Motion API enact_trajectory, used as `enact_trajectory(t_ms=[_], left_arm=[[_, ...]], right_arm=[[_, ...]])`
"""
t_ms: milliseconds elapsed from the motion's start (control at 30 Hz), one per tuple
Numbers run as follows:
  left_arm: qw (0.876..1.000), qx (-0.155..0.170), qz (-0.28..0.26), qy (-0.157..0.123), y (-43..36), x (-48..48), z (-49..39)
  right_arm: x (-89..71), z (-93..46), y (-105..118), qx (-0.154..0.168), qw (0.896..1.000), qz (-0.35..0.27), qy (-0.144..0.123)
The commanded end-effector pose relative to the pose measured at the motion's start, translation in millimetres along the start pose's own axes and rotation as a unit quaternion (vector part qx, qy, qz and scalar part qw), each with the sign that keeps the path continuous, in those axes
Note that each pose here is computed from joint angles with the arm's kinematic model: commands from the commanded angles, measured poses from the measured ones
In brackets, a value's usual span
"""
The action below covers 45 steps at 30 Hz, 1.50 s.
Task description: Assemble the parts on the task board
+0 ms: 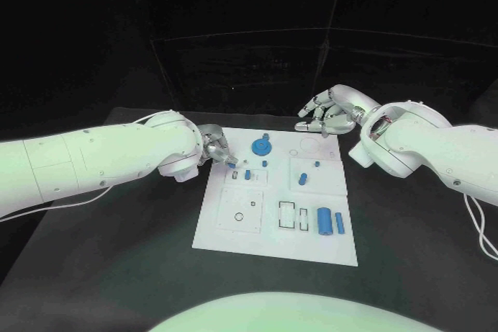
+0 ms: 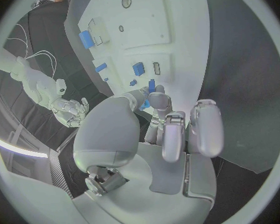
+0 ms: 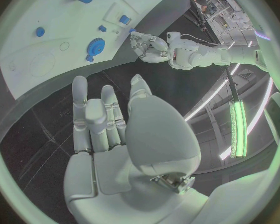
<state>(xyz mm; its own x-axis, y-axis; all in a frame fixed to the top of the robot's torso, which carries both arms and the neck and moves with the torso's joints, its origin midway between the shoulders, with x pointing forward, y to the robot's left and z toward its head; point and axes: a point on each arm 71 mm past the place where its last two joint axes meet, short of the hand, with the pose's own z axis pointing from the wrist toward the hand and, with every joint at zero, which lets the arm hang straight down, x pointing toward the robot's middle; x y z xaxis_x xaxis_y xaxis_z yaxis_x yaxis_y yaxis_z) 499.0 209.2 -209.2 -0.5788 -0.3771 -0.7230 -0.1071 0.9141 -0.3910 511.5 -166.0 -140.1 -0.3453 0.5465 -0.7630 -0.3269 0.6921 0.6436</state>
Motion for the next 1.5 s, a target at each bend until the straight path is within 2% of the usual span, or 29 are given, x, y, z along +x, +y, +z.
enact_trajectory(t_ms=[33, 400, 800, 1500], left_arm=[[0.999, 0.009, 0.016, -0.037, -2.3, -1.3, -0.7], [0.999, 0.010, 0.038, -0.031, -2.7, 8.7, 1.7], [0.999, 0.007, 0.049, -0.009, -2.8, 19.3, 4.7], [0.997, -0.004, 0.068, 0.026, 1.1, 25.9, 3.1]], right_arm=[[-0.7, 0.2, 1.1, -0.003, 1.000, 0.000, 0.000], [-0.3, 0.5, 1.4, -0.004, 1.000, -0.005, 0.001], [0.1, 0.8, 1.6, -0.004, 1.000, -0.006, 0.002], [-0.1, 0.6, 1.3, -0.004, 1.000, -0.006, 0.002]])
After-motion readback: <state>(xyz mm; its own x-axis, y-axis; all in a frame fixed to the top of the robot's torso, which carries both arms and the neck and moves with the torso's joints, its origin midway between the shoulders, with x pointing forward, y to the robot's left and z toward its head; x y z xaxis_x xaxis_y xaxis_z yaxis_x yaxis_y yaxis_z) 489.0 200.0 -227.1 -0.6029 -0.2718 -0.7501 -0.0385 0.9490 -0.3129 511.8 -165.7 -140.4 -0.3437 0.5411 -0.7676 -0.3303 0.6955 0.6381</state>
